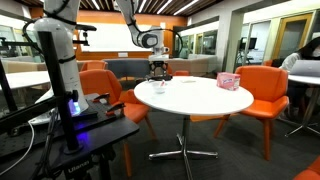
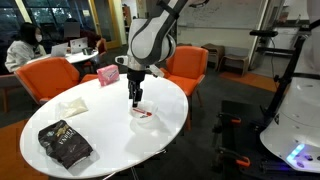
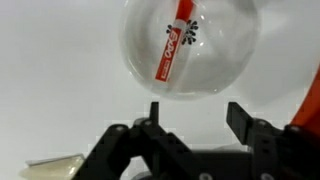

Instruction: Put the marker in the bowl

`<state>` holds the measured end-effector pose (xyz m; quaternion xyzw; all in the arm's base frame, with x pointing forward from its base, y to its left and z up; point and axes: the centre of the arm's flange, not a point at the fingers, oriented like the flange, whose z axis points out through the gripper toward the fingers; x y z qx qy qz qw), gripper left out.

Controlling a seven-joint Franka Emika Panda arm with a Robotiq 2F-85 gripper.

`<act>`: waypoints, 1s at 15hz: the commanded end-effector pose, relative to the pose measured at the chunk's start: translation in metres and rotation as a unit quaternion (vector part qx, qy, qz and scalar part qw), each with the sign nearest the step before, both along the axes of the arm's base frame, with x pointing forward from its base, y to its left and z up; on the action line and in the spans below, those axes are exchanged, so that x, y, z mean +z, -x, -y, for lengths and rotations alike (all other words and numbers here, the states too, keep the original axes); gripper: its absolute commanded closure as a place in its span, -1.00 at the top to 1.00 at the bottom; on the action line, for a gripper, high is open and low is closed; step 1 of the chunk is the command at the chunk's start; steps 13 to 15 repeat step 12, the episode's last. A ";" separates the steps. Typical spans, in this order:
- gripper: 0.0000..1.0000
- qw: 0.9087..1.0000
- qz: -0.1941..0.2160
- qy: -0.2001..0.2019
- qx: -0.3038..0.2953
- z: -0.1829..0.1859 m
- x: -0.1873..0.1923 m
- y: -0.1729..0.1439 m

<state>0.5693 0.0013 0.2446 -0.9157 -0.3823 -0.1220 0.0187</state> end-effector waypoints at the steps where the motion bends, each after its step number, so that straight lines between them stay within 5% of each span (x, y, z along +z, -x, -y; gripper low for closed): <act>1: 1.00 0.998 -0.022 0.013 -0.063 -0.004 0.034 0.020; 7: 1.00 0.972 -0.055 0.055 -0.220 0.000 0.092 0.048; 12: 1.00 0.949 -0.090 0.067 -0.293 0.004 0.116 0.062; 15: 1.00 0.949 -0.090 0.067 -0.293 0.004 0.116 0.062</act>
